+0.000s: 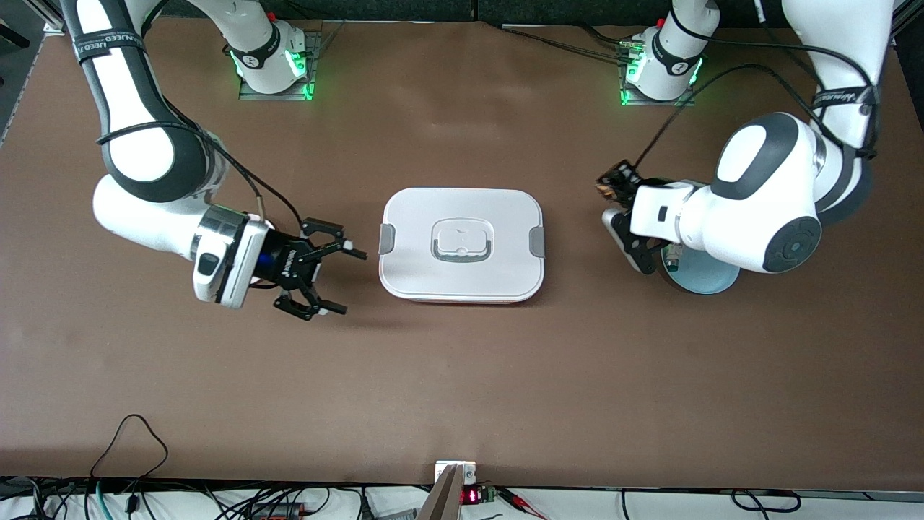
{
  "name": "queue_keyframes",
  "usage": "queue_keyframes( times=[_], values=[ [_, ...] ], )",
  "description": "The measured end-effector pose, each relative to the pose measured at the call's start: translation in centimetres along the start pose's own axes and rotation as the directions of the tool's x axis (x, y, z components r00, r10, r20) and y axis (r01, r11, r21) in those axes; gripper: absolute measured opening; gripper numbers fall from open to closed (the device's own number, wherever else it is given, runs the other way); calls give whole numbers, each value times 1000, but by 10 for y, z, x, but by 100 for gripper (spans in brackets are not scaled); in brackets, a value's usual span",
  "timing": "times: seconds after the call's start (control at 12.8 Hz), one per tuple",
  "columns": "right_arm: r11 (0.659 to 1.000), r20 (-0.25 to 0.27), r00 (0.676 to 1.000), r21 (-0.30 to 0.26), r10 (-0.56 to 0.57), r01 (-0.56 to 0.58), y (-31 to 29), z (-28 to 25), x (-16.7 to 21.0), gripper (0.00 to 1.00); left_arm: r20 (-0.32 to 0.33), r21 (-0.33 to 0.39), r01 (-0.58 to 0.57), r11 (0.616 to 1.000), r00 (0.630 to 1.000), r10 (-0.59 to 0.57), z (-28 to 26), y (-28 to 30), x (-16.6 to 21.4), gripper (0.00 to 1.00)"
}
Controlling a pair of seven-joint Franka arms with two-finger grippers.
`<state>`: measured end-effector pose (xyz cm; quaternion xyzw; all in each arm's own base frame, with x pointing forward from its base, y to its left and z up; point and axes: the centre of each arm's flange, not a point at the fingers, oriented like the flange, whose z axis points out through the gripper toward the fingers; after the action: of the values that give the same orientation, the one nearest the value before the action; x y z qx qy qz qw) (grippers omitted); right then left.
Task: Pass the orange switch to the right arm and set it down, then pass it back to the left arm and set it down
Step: 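Carry the switch to the blue plate with the left gripper while the right gripper withdraws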
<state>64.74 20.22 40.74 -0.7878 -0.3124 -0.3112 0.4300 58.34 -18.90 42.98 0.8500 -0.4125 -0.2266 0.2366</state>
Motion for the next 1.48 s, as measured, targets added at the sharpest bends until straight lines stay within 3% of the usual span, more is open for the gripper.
queue_keyframes(
  times=[0.16,0.31,0.62,0.86,1.01,1.17,1.33,1.48],
  values=[
    [990,111,986,-80,122,-114,-2,-29,11,100,98,108,-118,987,989,108,-6,-9,-14,34],
    [970,214,949,-131,230,-206,-19,-56,24,100,169,165,-245,955,962,217,-15,-26,-30,34],
    [889,346,832,-317,433,-330,-35,-89,25,100,180,219,-464,859,884,432,-14,-116,-87,34],
    [781,370,716,-486,591,-393,-43,-99,21,100,183,284,-541,792,841,509,27,-162,-114,34],
    [674,346,624,-608,700,-419,-50,-107,20,100,204,327,-567,756,824,529,53,-169,-121,34],
    [607,340,548,-668,764,-431,-65,-115,23,100,212,370,-564,739,825,524,76,-179,-132,34],
    [579,382,505,-750,774,-320,-81,-133,28,100,224,426,-561,709,825,518,97,-193,-145,34],
    [545,405,505,-822,762,-163,-95,-148,34,100,227,466,-554,690,829,512,112,-204,-158,34]
  ],
)
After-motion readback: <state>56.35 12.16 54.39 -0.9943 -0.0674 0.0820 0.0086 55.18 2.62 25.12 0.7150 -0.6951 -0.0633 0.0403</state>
